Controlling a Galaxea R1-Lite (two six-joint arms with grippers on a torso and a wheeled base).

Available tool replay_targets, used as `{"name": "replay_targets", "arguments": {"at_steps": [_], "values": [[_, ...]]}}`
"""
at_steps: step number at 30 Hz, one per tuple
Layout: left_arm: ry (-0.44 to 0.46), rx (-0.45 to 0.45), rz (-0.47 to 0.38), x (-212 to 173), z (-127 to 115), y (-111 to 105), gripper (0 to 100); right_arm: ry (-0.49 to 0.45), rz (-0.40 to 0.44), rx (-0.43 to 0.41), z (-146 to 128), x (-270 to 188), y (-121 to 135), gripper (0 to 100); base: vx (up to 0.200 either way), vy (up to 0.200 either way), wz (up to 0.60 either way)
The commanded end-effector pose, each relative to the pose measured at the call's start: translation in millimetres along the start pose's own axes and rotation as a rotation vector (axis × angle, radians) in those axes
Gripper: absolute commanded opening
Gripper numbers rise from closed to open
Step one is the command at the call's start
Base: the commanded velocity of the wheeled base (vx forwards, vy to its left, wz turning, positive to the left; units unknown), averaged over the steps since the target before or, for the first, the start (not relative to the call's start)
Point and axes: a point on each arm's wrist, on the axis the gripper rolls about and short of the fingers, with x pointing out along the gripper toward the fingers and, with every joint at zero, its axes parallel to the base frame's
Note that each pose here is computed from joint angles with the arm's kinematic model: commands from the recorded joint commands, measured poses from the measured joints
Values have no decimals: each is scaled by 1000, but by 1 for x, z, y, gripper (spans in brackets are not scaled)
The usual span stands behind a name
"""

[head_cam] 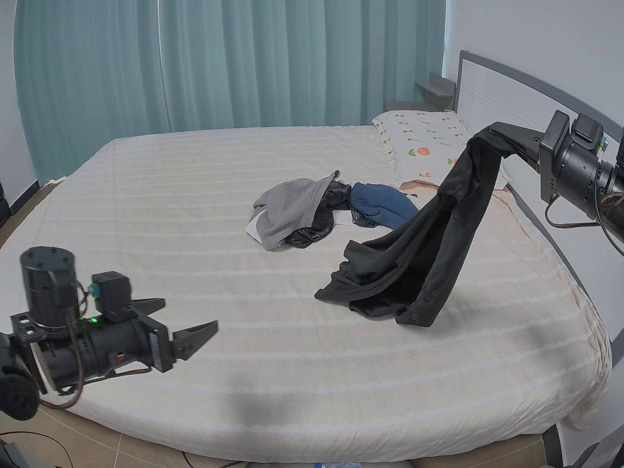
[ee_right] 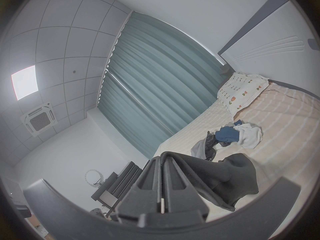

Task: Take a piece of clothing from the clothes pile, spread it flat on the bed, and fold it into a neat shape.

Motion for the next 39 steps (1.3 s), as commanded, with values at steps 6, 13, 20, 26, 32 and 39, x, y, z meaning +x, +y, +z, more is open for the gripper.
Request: {"name": "replay_targets", "arguments": {"at_steps": [6,13,20,26,32,39], "values": [[138,5,-20,123,-37,-36,100,28,-22,0,-8,4,-6,0,0,0,0],[117,6,-16,183,-40,-41,100,35,-33,1,-9,14,-10,0,0,0,0],[113,31,-3,227,-52,-42,100,3,-42,-7,-5,18,-8,0,0,0,0],[61,87,-13,255,-47,-47,100,-16,-43,-9,-3,21,-6,0,0,0,0],[44,100,-36,260,-45,-54,100,2,-29,-8,-7,26,-3,0,0,0,0],[-1,88,-37,279,-40,-55,100,-22,8,-12,1,29,8,0,0,0,0]]}}
